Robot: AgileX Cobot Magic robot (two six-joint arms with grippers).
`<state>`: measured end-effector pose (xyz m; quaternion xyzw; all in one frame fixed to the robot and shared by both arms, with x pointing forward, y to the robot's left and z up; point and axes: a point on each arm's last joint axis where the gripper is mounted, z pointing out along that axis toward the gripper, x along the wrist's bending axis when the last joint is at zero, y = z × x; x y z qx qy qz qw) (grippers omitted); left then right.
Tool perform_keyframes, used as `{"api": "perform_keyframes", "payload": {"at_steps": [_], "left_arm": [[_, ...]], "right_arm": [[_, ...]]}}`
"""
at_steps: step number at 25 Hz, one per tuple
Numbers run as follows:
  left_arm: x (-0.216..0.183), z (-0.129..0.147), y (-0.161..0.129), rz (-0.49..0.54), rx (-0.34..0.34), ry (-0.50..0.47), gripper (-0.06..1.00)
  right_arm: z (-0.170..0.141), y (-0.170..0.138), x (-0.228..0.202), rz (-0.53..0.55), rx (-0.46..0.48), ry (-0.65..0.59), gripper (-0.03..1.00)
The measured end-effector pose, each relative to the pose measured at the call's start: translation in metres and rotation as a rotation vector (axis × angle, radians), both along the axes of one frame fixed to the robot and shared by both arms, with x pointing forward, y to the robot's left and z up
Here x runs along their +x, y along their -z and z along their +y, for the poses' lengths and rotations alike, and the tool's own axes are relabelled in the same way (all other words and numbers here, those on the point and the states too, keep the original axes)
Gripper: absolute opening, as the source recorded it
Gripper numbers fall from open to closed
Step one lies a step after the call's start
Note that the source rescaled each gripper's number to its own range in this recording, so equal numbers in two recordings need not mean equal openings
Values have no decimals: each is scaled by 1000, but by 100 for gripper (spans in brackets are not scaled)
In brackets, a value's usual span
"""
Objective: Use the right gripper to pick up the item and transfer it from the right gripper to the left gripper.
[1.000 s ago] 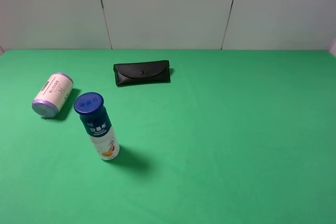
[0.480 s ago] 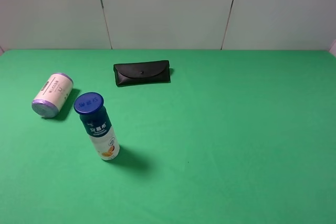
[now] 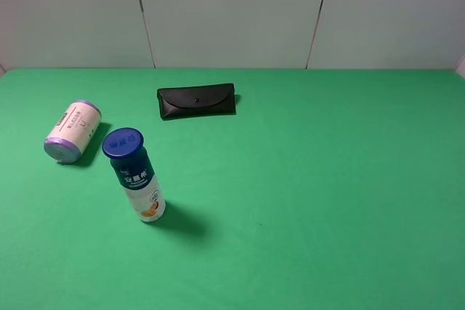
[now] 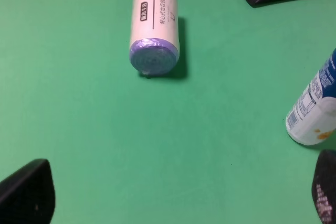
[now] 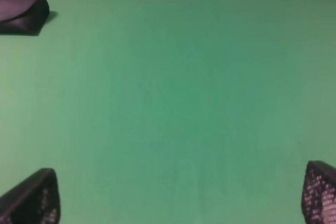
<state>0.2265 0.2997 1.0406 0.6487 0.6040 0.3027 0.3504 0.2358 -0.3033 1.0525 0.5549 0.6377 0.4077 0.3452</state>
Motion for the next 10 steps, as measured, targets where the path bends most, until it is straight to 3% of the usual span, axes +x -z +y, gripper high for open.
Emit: {"api": "perform_keyframes", "payload": {"at_steps": [10], "left_arm": [[0,0,0,0,0,0,94]], "right_arm": [[0,0,0,0,0,0,100]]}}
